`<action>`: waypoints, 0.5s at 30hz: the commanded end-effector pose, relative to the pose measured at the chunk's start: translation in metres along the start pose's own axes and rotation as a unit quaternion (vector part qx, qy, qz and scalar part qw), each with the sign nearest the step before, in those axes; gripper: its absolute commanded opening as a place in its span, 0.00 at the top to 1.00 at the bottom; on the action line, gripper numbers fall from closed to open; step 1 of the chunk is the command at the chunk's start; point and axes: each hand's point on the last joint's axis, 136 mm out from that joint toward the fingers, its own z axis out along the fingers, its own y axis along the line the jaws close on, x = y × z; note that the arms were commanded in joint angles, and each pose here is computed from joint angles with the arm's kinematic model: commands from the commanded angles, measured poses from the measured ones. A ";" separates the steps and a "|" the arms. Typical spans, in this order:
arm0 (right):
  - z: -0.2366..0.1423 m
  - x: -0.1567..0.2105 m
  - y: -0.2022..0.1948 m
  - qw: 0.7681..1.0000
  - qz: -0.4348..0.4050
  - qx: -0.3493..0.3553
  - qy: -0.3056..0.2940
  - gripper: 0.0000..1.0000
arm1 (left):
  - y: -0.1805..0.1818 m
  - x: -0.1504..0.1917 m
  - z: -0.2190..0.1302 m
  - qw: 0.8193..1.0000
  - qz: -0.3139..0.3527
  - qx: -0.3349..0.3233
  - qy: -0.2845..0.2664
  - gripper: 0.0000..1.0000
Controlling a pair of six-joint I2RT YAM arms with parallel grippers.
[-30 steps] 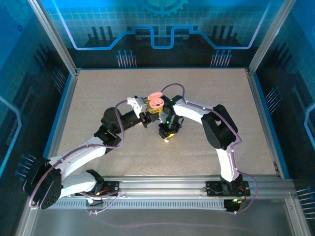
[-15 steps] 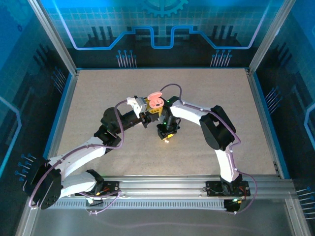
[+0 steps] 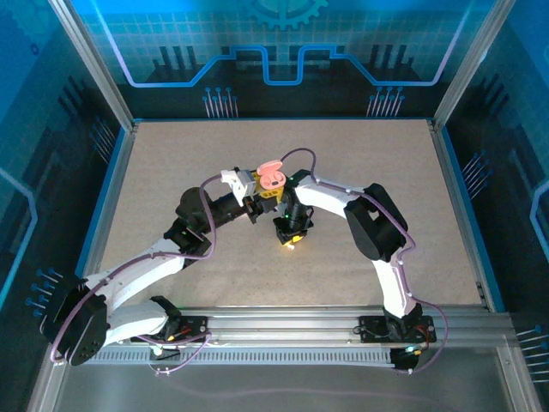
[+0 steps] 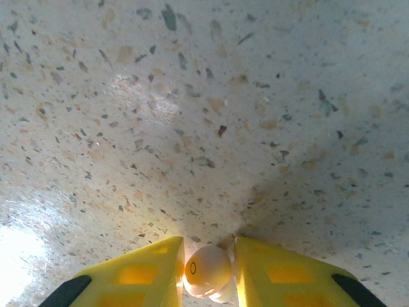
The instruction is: Insert wireless bluetooth earbuds into charging case
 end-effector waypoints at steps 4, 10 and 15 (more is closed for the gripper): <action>0.003 0.007 0.007 1.000 0.008 0.009 0.015 0.70 | -0.001 -0.007 -0.001 1.000 0.008 -0.003 -0.012 0.68; 0.004 0.011 0.005 0.999 0.017 0.028 0.017 0.70 | -0.001 -0.007 -0.002 1.000 0.010 -0.003 -0.012 0.68; 0.002 0.012 0.005 0.999 0.020 0.033 0.012 0.70 | -0.001 -0.006 -0.002 1.000 0.009 -0.003 -0.011 0.68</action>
